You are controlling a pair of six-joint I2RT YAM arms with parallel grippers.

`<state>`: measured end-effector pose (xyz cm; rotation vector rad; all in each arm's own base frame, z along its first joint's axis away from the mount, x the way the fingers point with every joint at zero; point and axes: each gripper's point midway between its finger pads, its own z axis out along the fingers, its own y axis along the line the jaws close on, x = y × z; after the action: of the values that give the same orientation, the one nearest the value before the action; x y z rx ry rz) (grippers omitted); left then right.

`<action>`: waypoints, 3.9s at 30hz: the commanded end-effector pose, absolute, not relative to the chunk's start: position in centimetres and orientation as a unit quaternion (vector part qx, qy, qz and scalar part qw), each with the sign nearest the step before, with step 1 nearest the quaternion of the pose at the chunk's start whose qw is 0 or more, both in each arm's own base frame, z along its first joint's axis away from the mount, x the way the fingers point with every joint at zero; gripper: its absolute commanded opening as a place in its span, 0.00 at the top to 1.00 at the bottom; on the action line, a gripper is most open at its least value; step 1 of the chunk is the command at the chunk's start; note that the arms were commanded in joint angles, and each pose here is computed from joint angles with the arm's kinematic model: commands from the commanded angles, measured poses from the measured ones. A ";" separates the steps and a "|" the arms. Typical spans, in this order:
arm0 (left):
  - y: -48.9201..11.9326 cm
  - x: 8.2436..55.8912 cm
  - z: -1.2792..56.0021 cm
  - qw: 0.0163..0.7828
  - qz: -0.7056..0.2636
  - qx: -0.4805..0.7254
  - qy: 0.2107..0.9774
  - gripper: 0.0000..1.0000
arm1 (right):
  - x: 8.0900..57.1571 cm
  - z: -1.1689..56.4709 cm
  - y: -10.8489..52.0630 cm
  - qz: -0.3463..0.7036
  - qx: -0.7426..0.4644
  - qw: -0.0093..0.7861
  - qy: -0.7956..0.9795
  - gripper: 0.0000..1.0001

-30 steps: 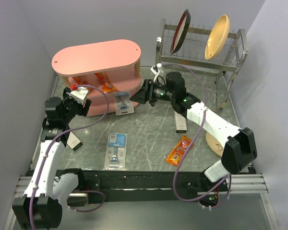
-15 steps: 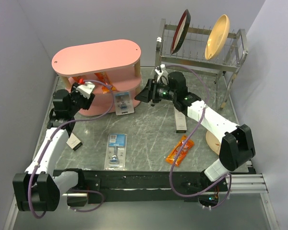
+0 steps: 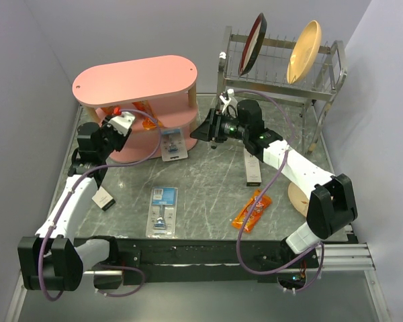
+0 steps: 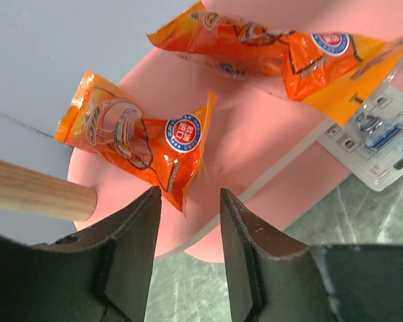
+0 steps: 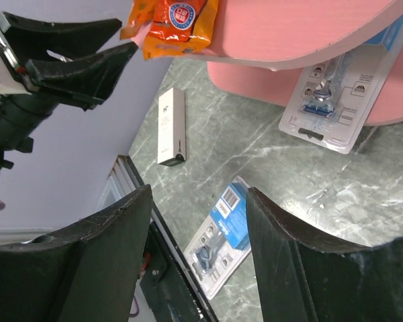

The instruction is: Place and organize the shaving razors onto the shelf

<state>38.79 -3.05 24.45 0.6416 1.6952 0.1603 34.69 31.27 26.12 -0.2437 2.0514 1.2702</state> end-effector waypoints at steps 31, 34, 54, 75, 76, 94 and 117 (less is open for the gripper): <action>-3.4 37.9 28.2 0.632 0.063 0.278 0.721 0.59 | 35.7 26.6 31.6 0.507 -0.075 0.360 0.779 0.35; -3.9 38.1 28.0 0.632 0.050 0.280 0.721 0.58 | 35.8 26.3 31.6 0.508 -0.073 0.359 0.780 0.35; -5.4 41.7 27.4 0.624 0.048 0.283 0.727 0.78 | 36.8 25.6 31.0 0.500 -0.058 0.357 0.787 0.35; -5.1 37.2 25.2 0.569 0.086 0.417 0.704 0.99 | 37.0 25.2 31.0 0.504 -0.040 0.352 0.787 0.35; -4.9 36.7 25.5 0.572 0.091 0.425 0.696 0.99 | 37.0 25.2 30.9 0.505 -0.040 0.352 0.788 0.35; -2.3 36.0 23.2 0.529 0.155 0.538 0.638 0.98 | 37.1 25.1 30.9 0.505 -0.037 0.352 0.787 0.36; -3.4 28.9 30.2 0.594 0.142 0.489 0.622 0.28 | 36.6 25.5 29.8 0.482 -0.060 0.363 0.796 0.35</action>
<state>32.40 -2.40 26.33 1.1644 1.5046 0.3715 36.67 31.13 23.13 -0.0891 2.1134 1.2994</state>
